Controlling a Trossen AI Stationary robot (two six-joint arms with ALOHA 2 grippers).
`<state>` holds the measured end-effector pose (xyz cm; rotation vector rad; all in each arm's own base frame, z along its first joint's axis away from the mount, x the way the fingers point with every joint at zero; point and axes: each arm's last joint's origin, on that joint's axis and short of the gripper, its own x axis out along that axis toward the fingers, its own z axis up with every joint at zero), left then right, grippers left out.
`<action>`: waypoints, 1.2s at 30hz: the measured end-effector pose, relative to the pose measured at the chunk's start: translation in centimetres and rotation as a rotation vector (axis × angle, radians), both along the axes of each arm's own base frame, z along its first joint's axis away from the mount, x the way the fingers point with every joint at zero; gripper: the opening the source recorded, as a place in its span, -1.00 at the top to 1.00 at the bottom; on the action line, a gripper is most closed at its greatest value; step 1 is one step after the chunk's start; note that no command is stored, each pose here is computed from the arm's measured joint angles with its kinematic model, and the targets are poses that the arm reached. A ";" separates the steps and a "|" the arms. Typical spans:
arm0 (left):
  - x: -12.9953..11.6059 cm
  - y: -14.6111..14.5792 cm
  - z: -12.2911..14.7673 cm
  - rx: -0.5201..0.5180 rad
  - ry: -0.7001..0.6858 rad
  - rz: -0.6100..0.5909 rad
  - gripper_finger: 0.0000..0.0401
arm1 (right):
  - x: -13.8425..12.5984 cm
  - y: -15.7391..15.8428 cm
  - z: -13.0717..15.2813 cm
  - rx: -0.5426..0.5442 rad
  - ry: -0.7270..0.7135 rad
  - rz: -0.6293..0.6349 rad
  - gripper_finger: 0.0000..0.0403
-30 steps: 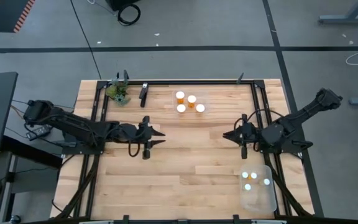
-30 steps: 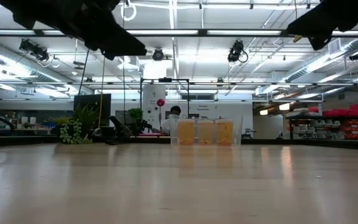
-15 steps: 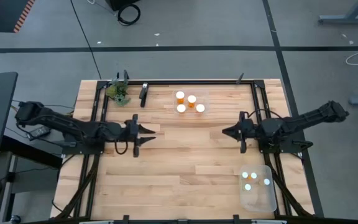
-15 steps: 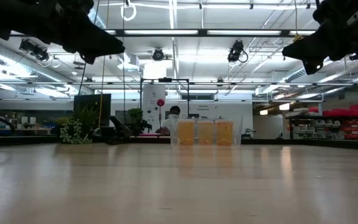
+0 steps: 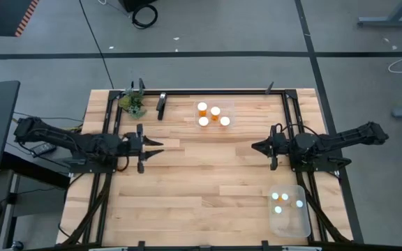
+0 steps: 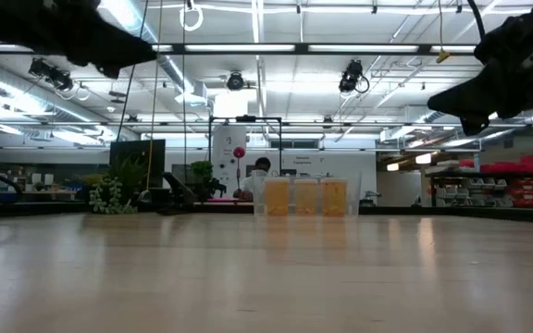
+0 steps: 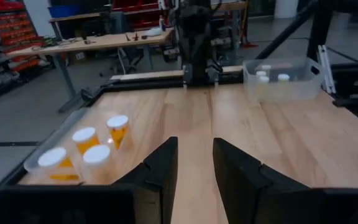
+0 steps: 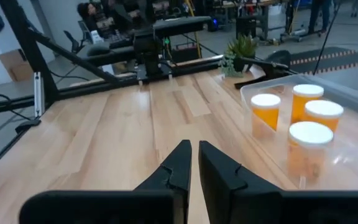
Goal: Pick and place medicine bottles into bin by pill shape (circle, oval)
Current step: Return to Home Position
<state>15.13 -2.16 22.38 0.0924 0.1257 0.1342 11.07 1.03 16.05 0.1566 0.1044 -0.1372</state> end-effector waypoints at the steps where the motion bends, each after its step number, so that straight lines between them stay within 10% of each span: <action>1: -0.4 0.0 -0.4 -0.004 -0.005 -0.003 0.45 | 0.0 0.0 0.0 0.005 -0.003 0.000 0.82; 14: -4.4 0.9 -4.0 -0.142 -0.107 -0.001 0.45 | -0.5 -0.5 0.2 -0.036 -0.021 -0.156 0.82; 28: -5.6 0.3 -5.2 -0.091 -0.170 -0.256 0.71 | -0.4 -0.5 0.0 -0.043 0.000 -0.163 0.82; 36: -5.3 0.2 -5.6 -0.518 -0.137 -0.223 0.76 | -0.4 -0.5 0.0 -0.044 0.006 -0.163 0.82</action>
